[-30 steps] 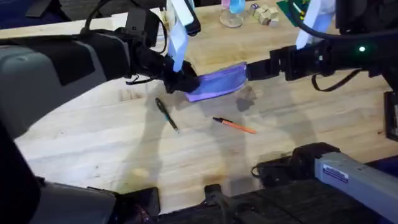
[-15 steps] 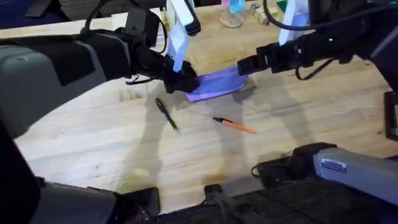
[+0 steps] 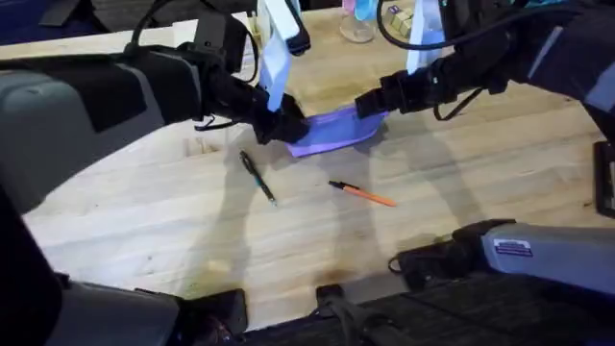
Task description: Unzip the bag, pick up the pens from the table one at a time and place them inside, then zip the bag closed.
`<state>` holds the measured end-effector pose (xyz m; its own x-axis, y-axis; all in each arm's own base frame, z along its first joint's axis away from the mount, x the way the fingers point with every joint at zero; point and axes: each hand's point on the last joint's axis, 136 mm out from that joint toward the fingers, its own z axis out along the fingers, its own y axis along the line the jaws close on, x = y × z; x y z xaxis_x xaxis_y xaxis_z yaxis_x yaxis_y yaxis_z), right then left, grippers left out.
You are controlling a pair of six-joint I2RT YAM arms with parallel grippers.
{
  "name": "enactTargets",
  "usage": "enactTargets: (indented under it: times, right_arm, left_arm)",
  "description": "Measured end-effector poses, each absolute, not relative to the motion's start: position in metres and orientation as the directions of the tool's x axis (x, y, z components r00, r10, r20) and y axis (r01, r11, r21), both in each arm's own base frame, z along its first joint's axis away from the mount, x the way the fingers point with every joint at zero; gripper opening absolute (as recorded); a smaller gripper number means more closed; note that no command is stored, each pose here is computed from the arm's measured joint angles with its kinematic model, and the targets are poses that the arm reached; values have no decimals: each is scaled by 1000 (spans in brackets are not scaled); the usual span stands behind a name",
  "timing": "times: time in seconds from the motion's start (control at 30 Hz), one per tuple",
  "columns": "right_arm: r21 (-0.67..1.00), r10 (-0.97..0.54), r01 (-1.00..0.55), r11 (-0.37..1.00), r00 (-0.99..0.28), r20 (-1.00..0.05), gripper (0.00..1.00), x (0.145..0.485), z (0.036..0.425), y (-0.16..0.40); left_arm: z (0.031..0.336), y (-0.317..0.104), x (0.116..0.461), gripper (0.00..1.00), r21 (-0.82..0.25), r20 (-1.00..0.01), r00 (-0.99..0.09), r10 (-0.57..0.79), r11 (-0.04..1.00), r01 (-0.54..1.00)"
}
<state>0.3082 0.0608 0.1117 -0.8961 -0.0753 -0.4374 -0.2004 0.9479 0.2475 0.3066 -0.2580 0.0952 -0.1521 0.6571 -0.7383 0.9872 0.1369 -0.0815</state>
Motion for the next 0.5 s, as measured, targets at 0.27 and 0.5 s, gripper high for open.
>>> enactTargets:
  times: [0.27, 0.5]
  right_arm:
    - [243, -76, -198, 950, -897, -436, 515, 308, 111, 60]
    - [227, -76, -192, 955, -897, -436, 337, 309, 110, 57]
  left_arm:
    - [95, -258, 306, 42, -82, -738, -153, 657, 137, 987]
    - [95, -258, 306, 42, -84, -737, -154, 658, 137, 987]
